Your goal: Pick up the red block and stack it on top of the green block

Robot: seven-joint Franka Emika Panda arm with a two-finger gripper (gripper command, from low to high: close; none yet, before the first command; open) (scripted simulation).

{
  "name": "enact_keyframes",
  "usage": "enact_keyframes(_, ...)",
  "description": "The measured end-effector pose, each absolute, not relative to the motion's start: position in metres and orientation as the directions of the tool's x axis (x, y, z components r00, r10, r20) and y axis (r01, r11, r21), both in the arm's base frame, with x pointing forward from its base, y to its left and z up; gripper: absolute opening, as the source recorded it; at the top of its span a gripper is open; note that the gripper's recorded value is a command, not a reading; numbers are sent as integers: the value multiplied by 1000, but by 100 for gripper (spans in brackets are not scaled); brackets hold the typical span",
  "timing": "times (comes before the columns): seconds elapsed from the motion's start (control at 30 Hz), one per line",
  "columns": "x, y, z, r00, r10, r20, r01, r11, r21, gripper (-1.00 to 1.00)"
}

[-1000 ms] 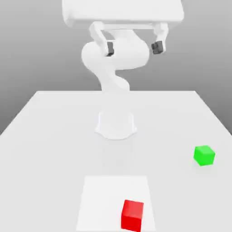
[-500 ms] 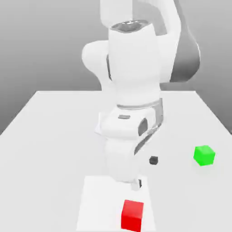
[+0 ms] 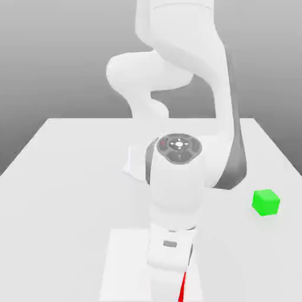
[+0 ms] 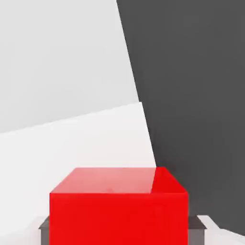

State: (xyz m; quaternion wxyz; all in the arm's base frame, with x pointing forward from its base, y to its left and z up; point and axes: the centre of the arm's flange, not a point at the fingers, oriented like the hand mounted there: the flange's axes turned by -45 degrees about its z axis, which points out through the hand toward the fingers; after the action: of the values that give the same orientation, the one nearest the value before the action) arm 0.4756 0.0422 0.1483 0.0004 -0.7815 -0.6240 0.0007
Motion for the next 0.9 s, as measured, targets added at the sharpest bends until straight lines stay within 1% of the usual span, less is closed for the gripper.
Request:
enact_keyframes(0.03,475,42,144,222,975,0,975,-222,-2,-100)
enact_keyframes(0.07,476,42,149,221,975,-1,975,-221,-1,-100)
enact_keyframes(0.23,475,45,202,216,976,1,976,-216,-2,-100)
enact_keyframes(0.33,450,102,211,88,996,20,996,-88,-24,-100)
enact_keyframes(0.47,397,186,218,-131,990,41,990,133,-41,-100)
enact_keyframes(0.53,359,232,224,-268,962,46,962,270,-41,-100)
enact_keyframes(0.63,303,278,232,-436,899,43,898,438,-34,-100)
enact_keyframes(0.8,219,315,244,-643,766,9,766,643,-8,-100)
enact_keyframes(0.9,207,319,223,-671,741,0,741,671,-3,-100)
